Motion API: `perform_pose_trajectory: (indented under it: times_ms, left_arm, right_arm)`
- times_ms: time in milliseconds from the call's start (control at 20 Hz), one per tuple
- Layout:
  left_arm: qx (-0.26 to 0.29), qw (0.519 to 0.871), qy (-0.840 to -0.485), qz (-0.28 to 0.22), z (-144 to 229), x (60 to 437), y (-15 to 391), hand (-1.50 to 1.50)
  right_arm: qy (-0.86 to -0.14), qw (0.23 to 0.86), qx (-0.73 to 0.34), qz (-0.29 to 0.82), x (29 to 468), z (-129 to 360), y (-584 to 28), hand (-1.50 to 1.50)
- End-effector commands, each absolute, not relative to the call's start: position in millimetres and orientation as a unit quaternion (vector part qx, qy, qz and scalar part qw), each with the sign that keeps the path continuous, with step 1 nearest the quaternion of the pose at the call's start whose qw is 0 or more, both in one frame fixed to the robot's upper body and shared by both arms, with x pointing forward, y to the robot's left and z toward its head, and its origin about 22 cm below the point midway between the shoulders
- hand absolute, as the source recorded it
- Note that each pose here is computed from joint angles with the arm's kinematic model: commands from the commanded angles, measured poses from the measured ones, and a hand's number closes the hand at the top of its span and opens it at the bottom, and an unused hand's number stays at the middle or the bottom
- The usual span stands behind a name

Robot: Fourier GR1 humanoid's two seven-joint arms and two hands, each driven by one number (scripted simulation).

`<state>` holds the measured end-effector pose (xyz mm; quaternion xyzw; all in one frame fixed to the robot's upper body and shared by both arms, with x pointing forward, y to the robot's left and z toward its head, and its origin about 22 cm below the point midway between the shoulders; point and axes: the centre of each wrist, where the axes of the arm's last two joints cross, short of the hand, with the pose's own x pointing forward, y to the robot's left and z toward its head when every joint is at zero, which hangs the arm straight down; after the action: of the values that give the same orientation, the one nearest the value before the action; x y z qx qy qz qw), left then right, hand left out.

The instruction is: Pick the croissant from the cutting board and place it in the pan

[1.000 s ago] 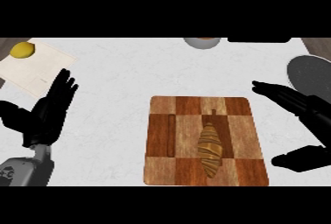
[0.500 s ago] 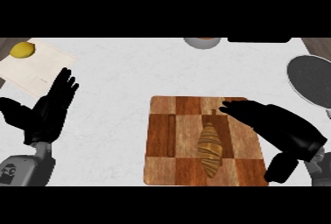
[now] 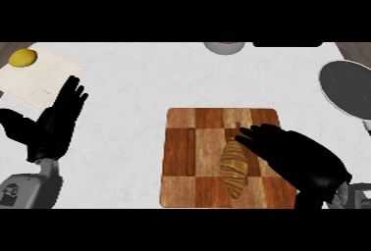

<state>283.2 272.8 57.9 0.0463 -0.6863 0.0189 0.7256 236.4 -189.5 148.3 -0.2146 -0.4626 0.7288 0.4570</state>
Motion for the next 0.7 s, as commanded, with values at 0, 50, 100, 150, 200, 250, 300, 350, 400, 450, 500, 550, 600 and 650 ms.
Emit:
perform_pose_trajectory:
  times_ms: [0,50,100,150,200,250,300,350,400,450,500,550,600,650]
  left_arm:
    - [0.047,0.718,-0.694,0.024,47,272,262,0.0]
    - [0.041,0.725,-0.687,0.02,54,288,276,0.0]
    - [0.042,0.727,-0.685,0.022,49,286,279,0.0]
    - [0.048,0.725,-0.686,0.015,63,271,277,0.0]
    - [0.037,0.725,-0.688,0.021,64,296,282,0.0]
    - [0.05,0.725,-0.686,0.016,44,273,261,0.0]
    - [0.049,0.725,-0.687,0.015,48,269,271,0.0]
    - [0.048,0.725,-0.687,0.022,52,280,287,0.0]
    - [0.051,0.717,-0.695,0.018,51,287,260,0.0]
    - [0.046,0.727,-0.685,0.02,58,297,275,0.0]
    - [0.046,0.72,-0.692,0.019,47,280,268,0.0]
    - [0.042,0.726,-0.685,0.026,63,272,283,0.0]
    - [0.05,0.72,-0.692,0.02,47,263,261,0.0]
    - [0.043,0.723,-0.689,0.018,61,280,275,0.0]
  right_arm:
    - [-0.453,0.431,-0.266,0.733,209,141,-175,-1.5]
    - [-0.437,0.434,-0.266,0.742,231,142,-166,-1.5]
    - [-0.442,0.433,-0.273,0.736,221,150,-181,-1.5]
    - [-0.457,0.432,-0.272,0.728,216,133,-161,-1.5]
    - [-0.459,0.435,-0.268,0.727,233,164,-156,-1.5]
    - [-0.463,0.434,-0.263,0.726,218,152,-146,-1.5]
    - [-0.463,0.438,-0.253,0.728,226,159,-157,-1.5]
    - [-0.47,0.433,-0.253,0.726,229,149,-136,-1.5]
    - [-0.471,0.43,-0.245,0.73,219,145,-126,-1.5]
    - [-0.469,0.433,-0.251,0.728,223,145,-135,-1.5]
    - [-0.458,0.441,-0.249,0.731,203,141,-137,-1.5]
    - [-0.444,0.445,-0.256,0.734,226,137,-124,-1.5]
    - [-0.436,0.447,-0.271,0.733,231,135,-133,-1.5]
    - [-0.432,0.445,-0.269,0.737,242,124,-108,-1.5]
